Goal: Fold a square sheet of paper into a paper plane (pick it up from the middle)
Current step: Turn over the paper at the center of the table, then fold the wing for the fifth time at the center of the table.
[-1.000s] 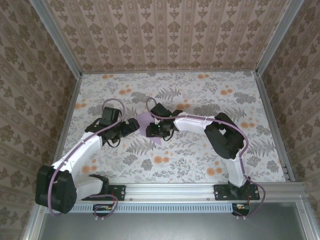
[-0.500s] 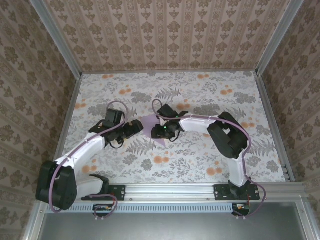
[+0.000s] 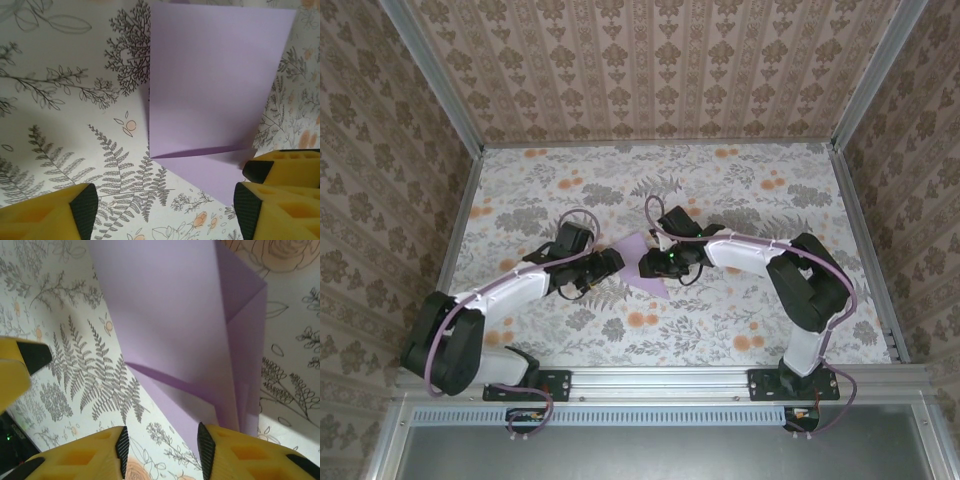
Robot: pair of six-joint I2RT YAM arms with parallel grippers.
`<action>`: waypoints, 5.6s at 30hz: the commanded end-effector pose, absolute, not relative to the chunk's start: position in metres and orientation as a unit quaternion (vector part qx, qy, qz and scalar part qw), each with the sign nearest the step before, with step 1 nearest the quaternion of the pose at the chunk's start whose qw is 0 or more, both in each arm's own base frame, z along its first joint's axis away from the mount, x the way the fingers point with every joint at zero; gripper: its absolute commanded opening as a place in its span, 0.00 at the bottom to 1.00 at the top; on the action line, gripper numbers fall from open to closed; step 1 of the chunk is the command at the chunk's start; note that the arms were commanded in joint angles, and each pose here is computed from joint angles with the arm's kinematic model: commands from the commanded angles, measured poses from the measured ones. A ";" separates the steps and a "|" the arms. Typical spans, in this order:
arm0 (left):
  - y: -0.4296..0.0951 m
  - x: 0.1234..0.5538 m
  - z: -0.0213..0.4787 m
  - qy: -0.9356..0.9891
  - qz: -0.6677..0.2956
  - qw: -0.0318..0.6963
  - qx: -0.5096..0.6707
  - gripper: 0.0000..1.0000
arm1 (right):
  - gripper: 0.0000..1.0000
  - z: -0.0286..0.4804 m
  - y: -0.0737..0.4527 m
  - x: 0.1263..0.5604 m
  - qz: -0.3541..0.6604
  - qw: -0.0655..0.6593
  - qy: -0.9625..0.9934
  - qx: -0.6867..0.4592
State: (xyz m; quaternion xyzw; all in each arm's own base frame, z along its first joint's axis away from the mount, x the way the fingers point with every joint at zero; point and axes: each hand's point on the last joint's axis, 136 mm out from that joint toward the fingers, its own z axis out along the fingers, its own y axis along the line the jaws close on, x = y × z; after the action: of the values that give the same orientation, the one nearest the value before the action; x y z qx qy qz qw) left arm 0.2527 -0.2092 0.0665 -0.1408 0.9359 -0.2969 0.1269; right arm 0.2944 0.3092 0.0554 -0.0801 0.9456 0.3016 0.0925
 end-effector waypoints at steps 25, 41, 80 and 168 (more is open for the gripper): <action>-0.255 0.268 0.046 0.926 -0.333 0.085 -0.156 0.43 | 0.38 0.021 0.294 0.316 0.381 0.043 0.923 0.031; -0.268 0.275 0.041 0.917 -0.357 0.077 -0.162 0.37 | 0.37 0.020 0.290 0.315 0.396 0.037 0.917 0.038; -0.286 0.279 0.046 0.900 -0.397 0.069 -0.168 0.05 | 0.56 0.067 0.263 0.295 0.225 0.250 0.925 -0.178; -0.243 0.276 0.062 0.891 -0.387 0.065 -0.229 0.05 | 0.22 0.050 0.323 0.287 0.065 0.422 0.821 -0.380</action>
State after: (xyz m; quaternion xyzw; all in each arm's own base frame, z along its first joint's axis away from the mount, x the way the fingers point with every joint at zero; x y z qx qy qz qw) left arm 0.2822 -0.2432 0.0622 -0.2359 0.8888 -0.3862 0.0722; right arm 0.2848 0.3178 0.0404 -0.3765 0.8275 0.0553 0.4129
